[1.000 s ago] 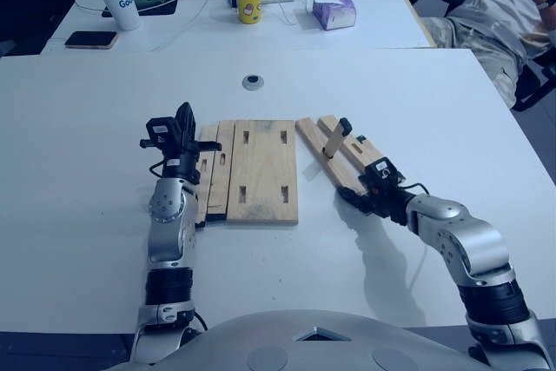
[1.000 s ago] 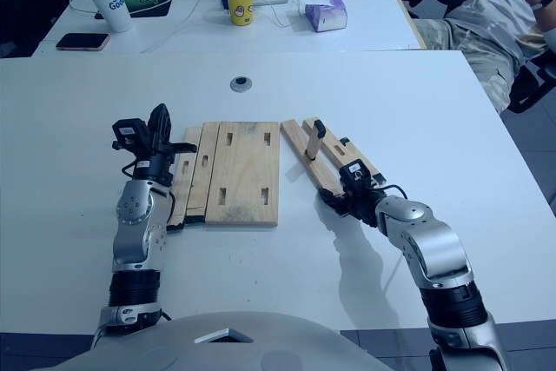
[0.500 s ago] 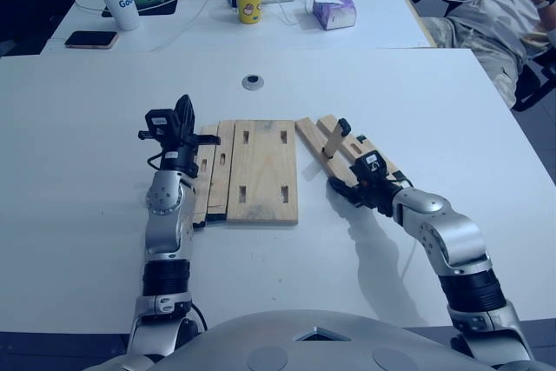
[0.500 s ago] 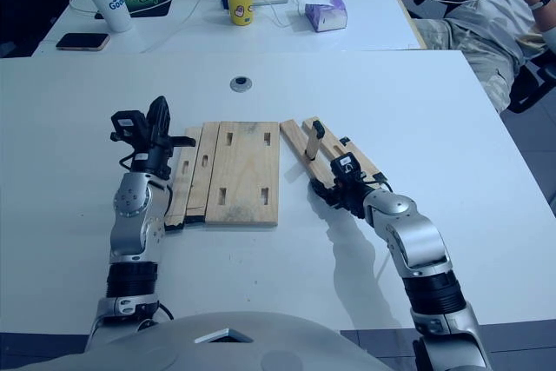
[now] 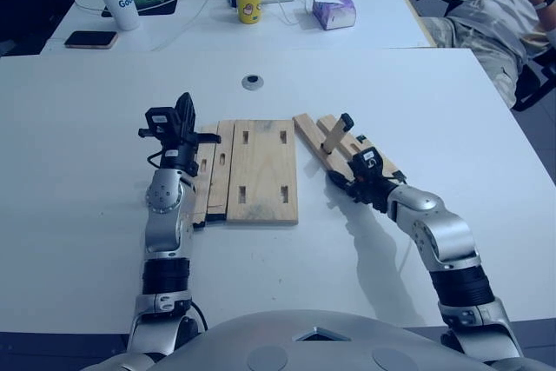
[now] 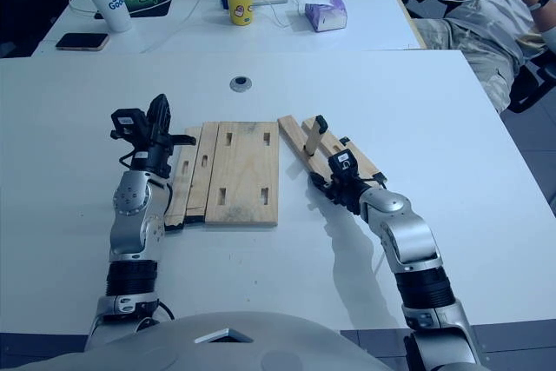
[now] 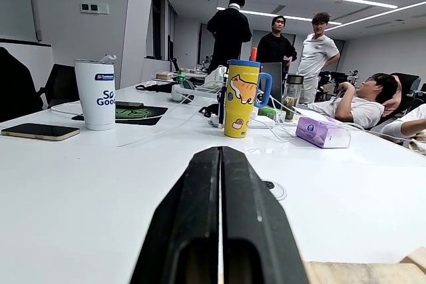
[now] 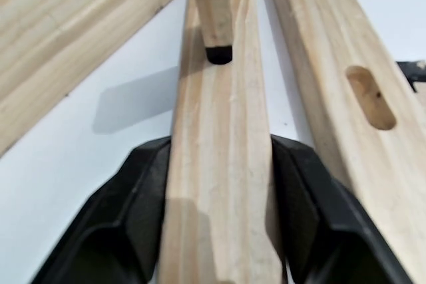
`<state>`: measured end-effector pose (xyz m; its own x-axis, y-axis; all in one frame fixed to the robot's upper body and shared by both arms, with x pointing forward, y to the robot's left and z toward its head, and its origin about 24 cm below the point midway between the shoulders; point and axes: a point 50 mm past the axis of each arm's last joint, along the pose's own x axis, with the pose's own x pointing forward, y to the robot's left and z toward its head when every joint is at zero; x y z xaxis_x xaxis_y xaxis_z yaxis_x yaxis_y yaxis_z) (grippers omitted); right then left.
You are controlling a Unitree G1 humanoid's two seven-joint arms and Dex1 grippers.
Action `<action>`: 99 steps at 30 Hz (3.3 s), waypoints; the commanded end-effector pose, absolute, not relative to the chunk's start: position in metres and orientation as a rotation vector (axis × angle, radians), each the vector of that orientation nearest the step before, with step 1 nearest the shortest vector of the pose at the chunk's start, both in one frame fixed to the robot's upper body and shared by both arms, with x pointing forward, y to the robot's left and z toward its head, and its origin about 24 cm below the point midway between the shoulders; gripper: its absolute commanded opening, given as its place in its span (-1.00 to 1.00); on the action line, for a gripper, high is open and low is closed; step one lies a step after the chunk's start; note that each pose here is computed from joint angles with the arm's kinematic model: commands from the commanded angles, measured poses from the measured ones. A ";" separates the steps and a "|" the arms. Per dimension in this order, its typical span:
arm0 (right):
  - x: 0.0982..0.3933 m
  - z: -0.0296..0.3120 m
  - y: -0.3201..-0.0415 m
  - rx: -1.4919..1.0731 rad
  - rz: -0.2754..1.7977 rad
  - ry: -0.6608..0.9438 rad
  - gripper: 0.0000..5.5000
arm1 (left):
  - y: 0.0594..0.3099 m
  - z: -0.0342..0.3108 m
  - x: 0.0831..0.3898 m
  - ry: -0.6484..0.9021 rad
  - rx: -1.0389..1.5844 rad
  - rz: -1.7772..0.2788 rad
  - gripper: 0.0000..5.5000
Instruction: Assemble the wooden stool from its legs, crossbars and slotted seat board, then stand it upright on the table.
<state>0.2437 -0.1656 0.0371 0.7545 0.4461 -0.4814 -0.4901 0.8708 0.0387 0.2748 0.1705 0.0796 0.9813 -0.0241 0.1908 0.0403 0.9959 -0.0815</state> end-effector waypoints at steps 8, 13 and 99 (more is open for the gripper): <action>0.269 0.089 -0.160 -0.102 0.535 0.070 -0.25 | 0.165 0.081 0.282 -0.146 -0.211 -0.090 -1.00; 0.270 0.102 -0.154 -0.238 0.693 -0.033 -0.25 | 0.141 0.075 0.277 0.021 -0.633 -0.286 -0.93; 0.251 0.104 -0.134 -0.252 1.008 -0.006 -0.25 | 0.133 0.095 0.272 0.055 -1.010 -0.442 -0.62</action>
